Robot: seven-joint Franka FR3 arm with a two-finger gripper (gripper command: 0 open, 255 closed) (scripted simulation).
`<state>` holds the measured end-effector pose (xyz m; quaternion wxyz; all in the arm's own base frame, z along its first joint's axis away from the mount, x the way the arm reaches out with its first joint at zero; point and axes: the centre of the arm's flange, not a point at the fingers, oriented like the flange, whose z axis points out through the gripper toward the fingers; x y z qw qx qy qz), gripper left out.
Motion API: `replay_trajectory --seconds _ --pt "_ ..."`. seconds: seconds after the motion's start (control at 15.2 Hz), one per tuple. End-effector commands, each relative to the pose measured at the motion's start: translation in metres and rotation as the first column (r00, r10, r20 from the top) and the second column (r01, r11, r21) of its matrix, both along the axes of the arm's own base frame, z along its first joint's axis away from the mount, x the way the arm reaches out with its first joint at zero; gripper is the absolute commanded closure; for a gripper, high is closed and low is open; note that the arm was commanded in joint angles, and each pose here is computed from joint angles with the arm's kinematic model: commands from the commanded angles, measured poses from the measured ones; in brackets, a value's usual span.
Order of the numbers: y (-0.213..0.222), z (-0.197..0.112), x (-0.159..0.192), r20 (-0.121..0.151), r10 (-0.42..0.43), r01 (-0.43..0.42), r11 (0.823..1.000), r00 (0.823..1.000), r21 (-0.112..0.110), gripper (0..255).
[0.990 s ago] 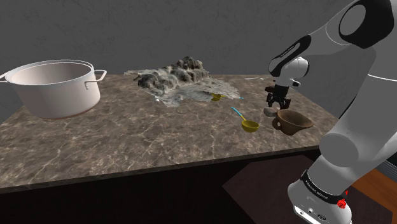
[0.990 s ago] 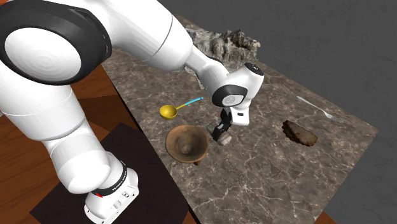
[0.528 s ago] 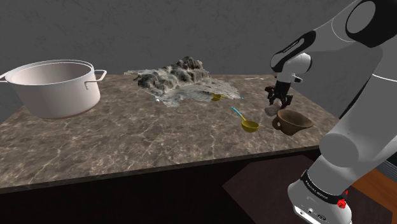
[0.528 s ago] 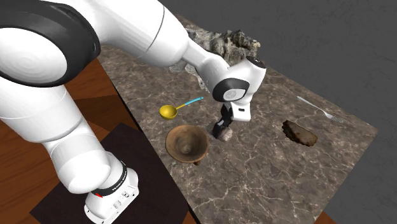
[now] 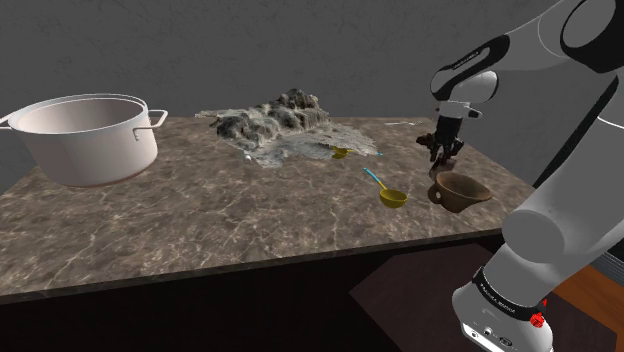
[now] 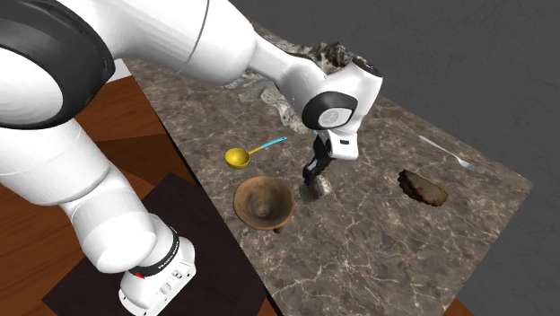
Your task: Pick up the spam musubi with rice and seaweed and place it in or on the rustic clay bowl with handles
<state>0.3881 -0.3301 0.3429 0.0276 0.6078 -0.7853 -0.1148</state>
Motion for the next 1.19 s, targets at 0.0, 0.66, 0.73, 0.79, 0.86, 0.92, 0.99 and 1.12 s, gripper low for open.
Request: replay_trajectory --seconds 0.0,0.66,0.73,0.79,0.86,0.92,0.99,1.12 --pt "-0.001 0.01 0.0 -0.001 0.0 0.0 1.0 1.0 0.0 255" --pt "-0.001 0.063 0.0 -0.001 0.0 0.0 1.0 1.0 0.0 255" --pt "-0.001 0.069 0.0 -0.001 0.0 0.0 1.0 1.0 0.0 255" --pt "-0.001 0.074 0.0 -0.001 0.0 0.0 1.0 1.0 0.0 255" --pt "-0.001 0.079 0.0 -0.001 0.0 0.0 1.0 1.0 0.0 255" --pt "-0.001 0.084 0.0 -0.001 0.0 0.0 1.0 1.0 0.0 255" --pt "-0.001 0.09 0.0 -0.001 0.0 0.0 1.0 1.0 0.0 255" --pt "-0.001 0.1 0.0 -0.001 0.0 0.0 1.0 1.0 0.0 255"
